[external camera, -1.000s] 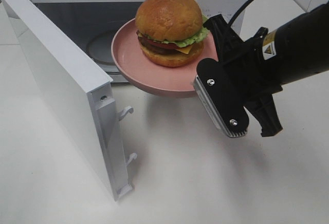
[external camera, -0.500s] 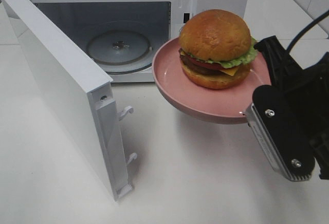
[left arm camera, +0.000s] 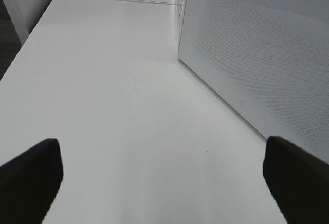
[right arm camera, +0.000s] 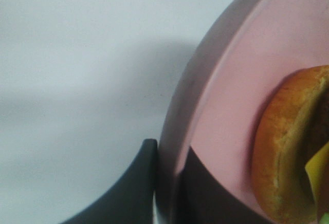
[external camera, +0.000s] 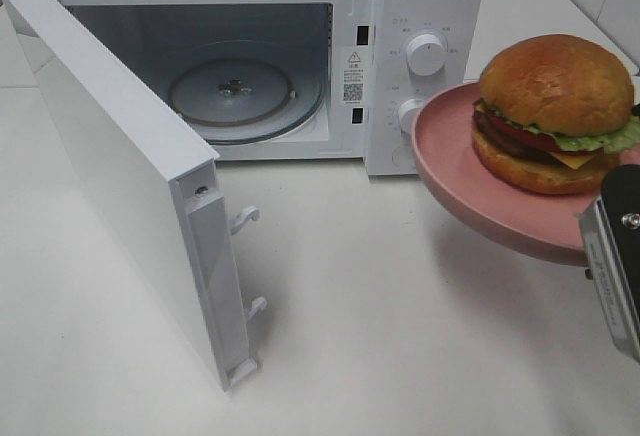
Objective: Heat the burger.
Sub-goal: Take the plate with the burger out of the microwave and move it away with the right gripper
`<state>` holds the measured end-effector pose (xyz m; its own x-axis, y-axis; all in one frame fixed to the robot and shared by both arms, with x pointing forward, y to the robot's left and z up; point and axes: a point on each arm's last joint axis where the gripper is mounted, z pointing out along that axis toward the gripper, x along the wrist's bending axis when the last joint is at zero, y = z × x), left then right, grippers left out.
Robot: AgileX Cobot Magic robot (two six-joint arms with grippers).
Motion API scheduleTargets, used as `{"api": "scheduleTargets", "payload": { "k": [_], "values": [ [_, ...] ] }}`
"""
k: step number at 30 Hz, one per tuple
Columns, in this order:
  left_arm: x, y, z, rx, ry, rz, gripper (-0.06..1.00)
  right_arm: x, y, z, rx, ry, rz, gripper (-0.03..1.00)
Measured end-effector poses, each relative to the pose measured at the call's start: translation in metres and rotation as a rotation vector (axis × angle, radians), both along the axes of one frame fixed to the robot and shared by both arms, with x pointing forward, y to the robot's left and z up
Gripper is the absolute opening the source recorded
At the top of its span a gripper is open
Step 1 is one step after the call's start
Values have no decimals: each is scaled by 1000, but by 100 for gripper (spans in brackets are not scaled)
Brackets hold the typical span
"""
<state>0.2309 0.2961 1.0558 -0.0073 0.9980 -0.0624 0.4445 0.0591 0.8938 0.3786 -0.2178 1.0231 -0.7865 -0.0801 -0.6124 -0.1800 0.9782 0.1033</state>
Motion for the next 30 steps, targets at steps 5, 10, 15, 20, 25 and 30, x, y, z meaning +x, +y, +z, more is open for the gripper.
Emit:
{"api": "scheduleTargets", "payload": {
  "k": [5,10,15,20,25,30],
  "values": [
    [0,0,0,0,0,0,98,-1,-7,-2,-7,35,-126,7],
    [0,0,0,0,0,0,98,-2,-13,-3,24,62,-272,7],
    [0,0,0,0,0,0,98,-2,-19,-3,79,65,-445,7],
    [0,0,0,0,0,0,98,-3,-23,-3,130,79,-596,7],
    [0,0,0,0,0,0,98,-4,-27,-5,183,99,-756,7],
    [0,0,0,0,0,0,98,-1,-30,-11,197,96,-946,7]
  ]
}}
